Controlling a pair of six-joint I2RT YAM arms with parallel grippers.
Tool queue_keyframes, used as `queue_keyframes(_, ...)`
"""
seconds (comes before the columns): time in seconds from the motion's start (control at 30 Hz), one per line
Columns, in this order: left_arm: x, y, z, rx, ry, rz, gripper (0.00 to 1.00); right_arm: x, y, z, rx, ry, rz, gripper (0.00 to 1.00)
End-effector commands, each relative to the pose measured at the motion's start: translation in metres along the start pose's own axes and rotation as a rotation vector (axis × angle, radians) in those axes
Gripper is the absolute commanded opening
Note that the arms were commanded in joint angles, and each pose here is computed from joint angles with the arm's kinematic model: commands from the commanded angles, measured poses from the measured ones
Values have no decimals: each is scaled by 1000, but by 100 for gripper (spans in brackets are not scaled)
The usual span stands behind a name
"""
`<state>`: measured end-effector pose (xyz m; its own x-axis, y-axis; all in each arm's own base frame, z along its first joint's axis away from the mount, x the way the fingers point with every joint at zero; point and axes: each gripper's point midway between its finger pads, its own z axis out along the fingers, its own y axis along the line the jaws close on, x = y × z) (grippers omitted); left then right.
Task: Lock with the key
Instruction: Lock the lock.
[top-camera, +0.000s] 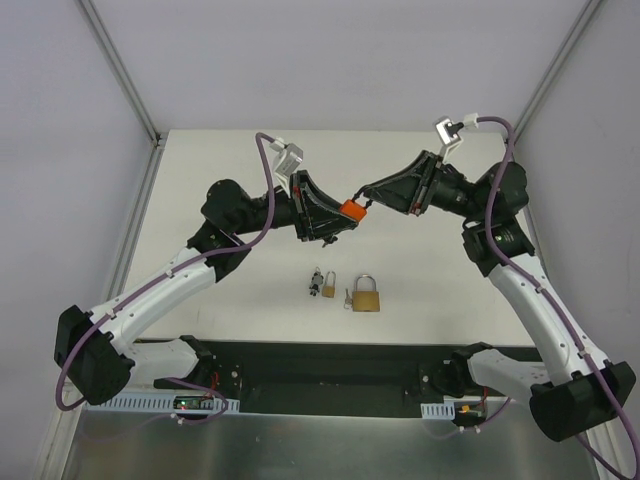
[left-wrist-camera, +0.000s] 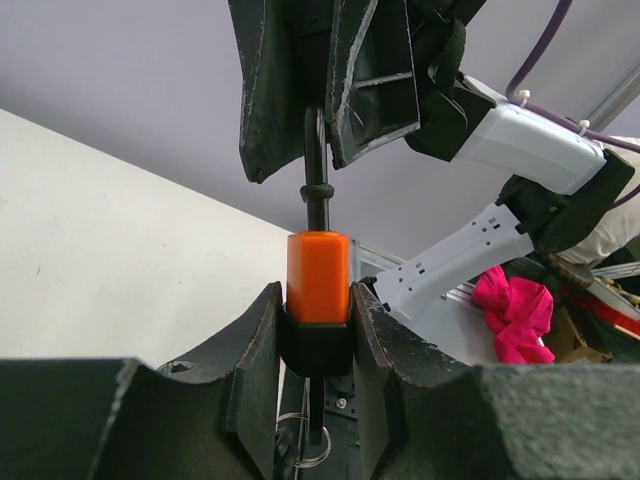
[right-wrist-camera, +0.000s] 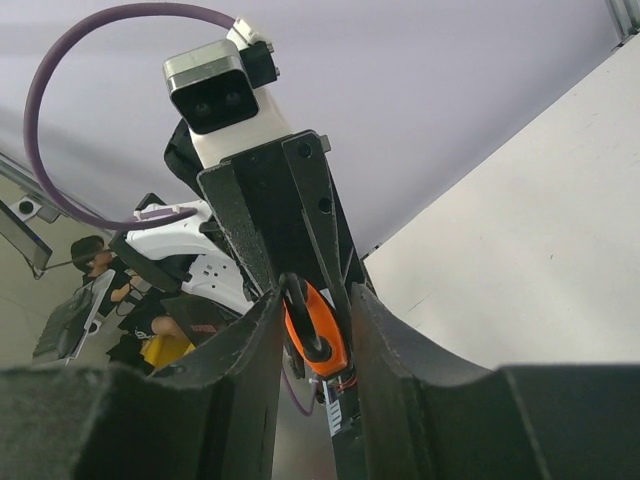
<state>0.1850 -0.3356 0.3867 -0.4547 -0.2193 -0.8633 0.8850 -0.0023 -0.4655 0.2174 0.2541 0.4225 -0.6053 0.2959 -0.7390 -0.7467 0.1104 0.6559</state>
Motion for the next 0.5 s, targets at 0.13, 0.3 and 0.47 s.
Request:
queue_keyframes(0.13,-21,-25,4,97,-46,76,0,-18,24,9,-71,-36,-66,30)
queue_keyframes(0.3,-21,-24,4,93,-45,76,0,-19,24,11,-72,-42,-66,26)
queue_keyframes(0.47,-23,-25,4,99,-49,81,0,-18,22,11,-71,-40,-65,11)
